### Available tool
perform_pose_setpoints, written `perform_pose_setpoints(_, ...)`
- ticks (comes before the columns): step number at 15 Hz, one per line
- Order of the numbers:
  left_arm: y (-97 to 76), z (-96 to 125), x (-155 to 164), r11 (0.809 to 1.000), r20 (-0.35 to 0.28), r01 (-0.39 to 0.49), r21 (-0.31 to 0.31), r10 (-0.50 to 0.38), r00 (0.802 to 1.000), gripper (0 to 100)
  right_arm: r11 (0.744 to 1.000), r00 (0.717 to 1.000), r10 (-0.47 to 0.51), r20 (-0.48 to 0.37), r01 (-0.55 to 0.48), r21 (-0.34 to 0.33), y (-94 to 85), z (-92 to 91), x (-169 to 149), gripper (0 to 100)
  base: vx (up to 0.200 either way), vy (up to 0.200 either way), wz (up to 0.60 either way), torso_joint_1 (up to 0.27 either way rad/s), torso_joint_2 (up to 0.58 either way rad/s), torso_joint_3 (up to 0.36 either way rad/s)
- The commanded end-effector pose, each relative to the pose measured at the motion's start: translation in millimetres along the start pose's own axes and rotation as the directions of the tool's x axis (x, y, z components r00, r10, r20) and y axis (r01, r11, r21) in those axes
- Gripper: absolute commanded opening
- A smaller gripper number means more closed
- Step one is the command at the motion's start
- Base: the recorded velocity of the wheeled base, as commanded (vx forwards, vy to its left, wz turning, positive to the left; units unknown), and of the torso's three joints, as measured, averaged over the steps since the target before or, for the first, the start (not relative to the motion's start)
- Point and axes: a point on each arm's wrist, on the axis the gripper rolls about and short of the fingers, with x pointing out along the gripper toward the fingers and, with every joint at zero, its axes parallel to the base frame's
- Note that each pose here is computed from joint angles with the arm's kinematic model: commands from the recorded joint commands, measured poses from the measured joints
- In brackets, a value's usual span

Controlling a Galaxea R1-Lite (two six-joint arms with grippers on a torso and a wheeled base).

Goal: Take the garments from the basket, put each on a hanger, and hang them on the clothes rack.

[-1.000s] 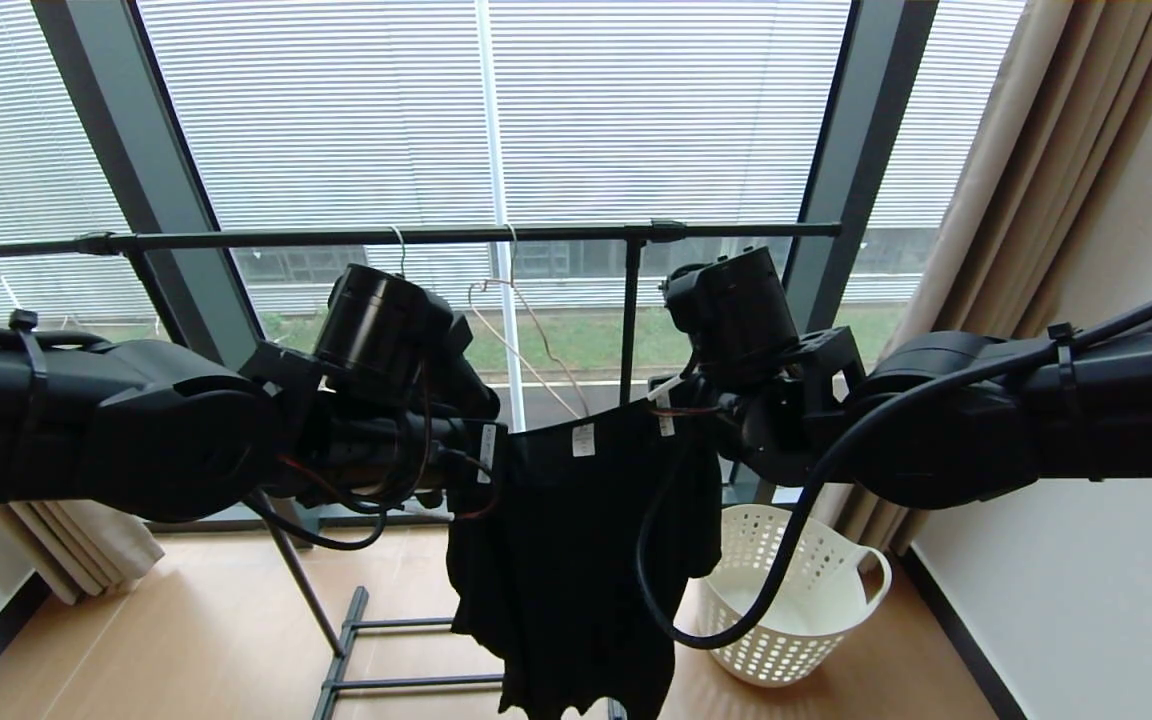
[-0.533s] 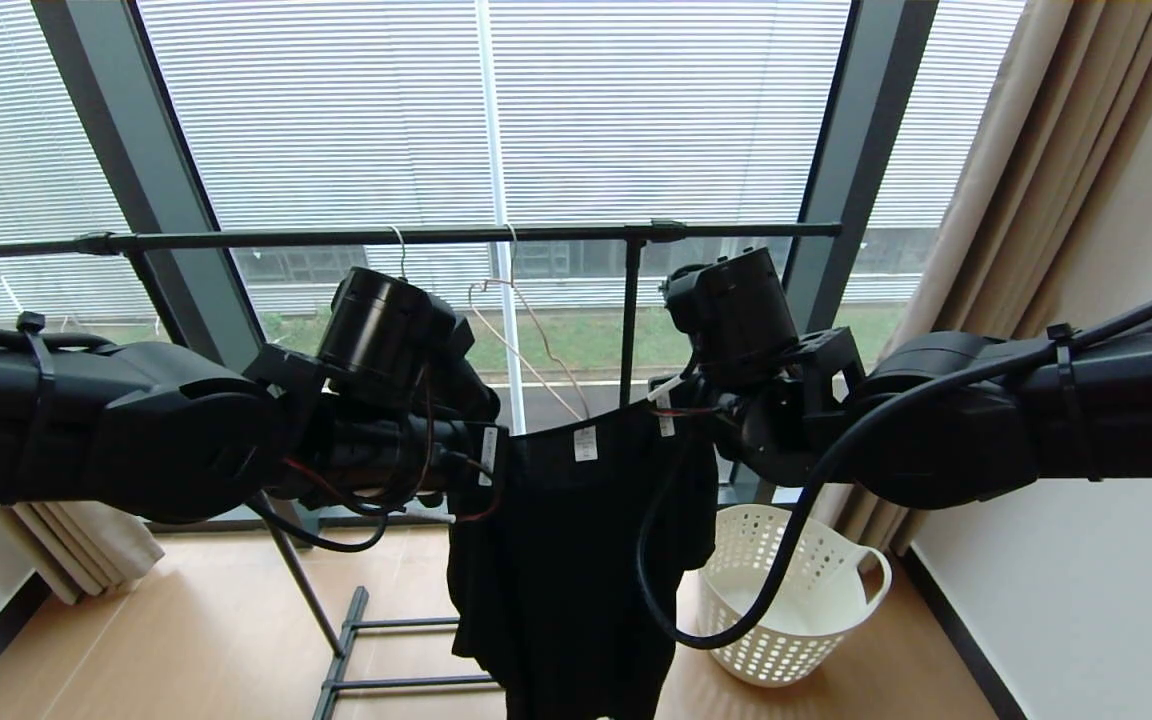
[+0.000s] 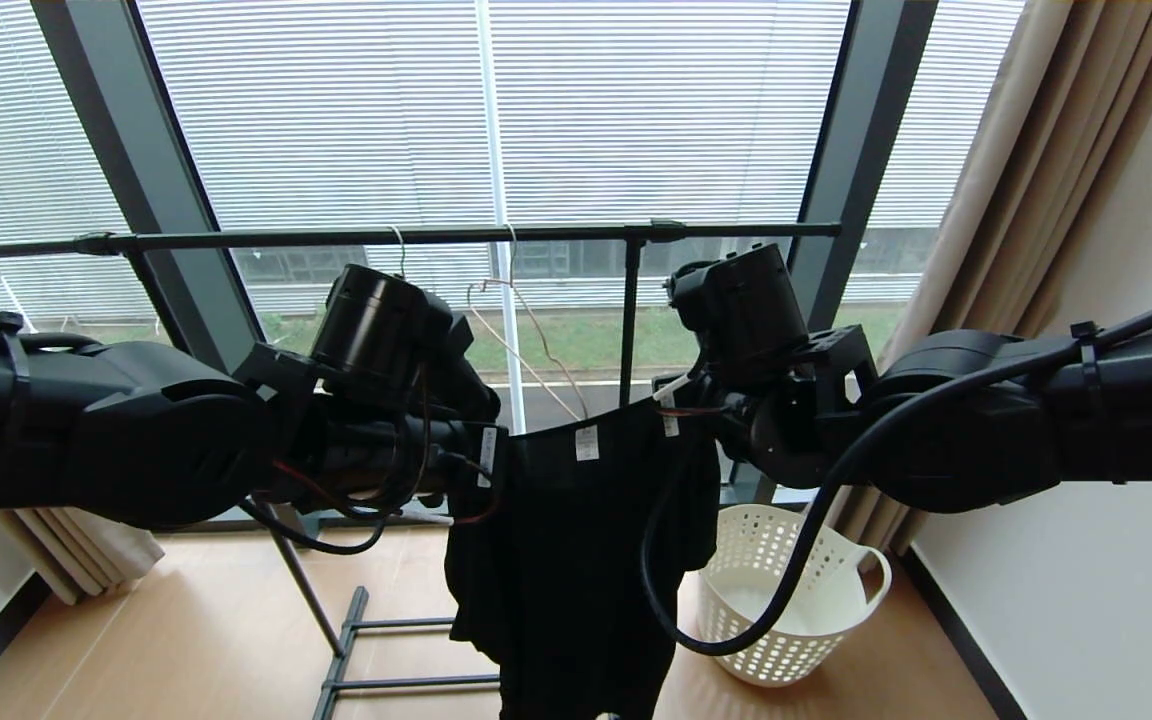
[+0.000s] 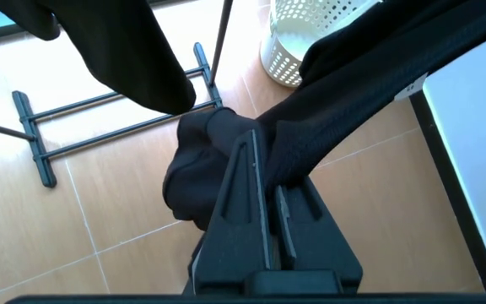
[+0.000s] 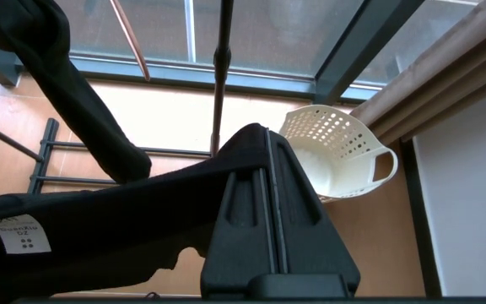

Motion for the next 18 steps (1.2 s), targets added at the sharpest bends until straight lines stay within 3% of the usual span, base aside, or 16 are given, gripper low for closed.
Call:
perform_pose_setpoints(1,-1.2,-0.1,-9.0,1.000,0.014,0.009,0.002,-0.009,1.000,0,1.000,1.000,0.005,0.007,-0.005,0.001,-0.3,1.8,-3.0,0,0.000,0.000,0.00,0.000,0.00,0.000)
perform_pose_setpoints(7,-4.6,-0.6,-8.9,1.000,0.014,0.017,0.011,-0.018,1.000,0,1.000,1.000,0.002,0.001,-0.002,-0.004,0.4,-0.2,-0.4,0,0.000,0.000,0.00,0.000,0.00,0.000)
perform_pose_setpoints(8,-4.5,-1.0,-8.8,1.000,0.013,0.017,0.011,-0.017,1.000,100,1.000,1.000,0.001,0.000,-0.001,-0.005,0.7,-0.6,0.0,0,0.000,0.000,0.00,0.000,0.00,0.000)
perform_pose_setpoints(11,-4.4,-0.6,-11.2,1.000,0.020,0.020,-0.017,-0.019,1.000,100,1.000,1.000,0.001,-0.002,-0.001,-0.006,1.4,-1.2,2.0,0,0.000,0.000,0.00,0.000,0.00,0.000)
perform_pose_setpoints(16,4.7,-25.5,-21.6,1.000,0.007,0.020,-0.013,-0.020,1.000,100,1.000,1.000,-0.003,0.013,0.003,-0.005,1.4,-0.4,7.6,0,0.000,0.000,0.00,0.000,0.00,0.000)
perform_pose_setpoints(18,5.7,-27.9,-14.5,0.999,0.067,0.033,-0.019,-0.032,0.997,100,1.000,1.000,-0.010,0.020,0.010,-0.005,-0.1,0.1,11.5,0,0.000,0.000,0.00,0.000,0.00,0.000)
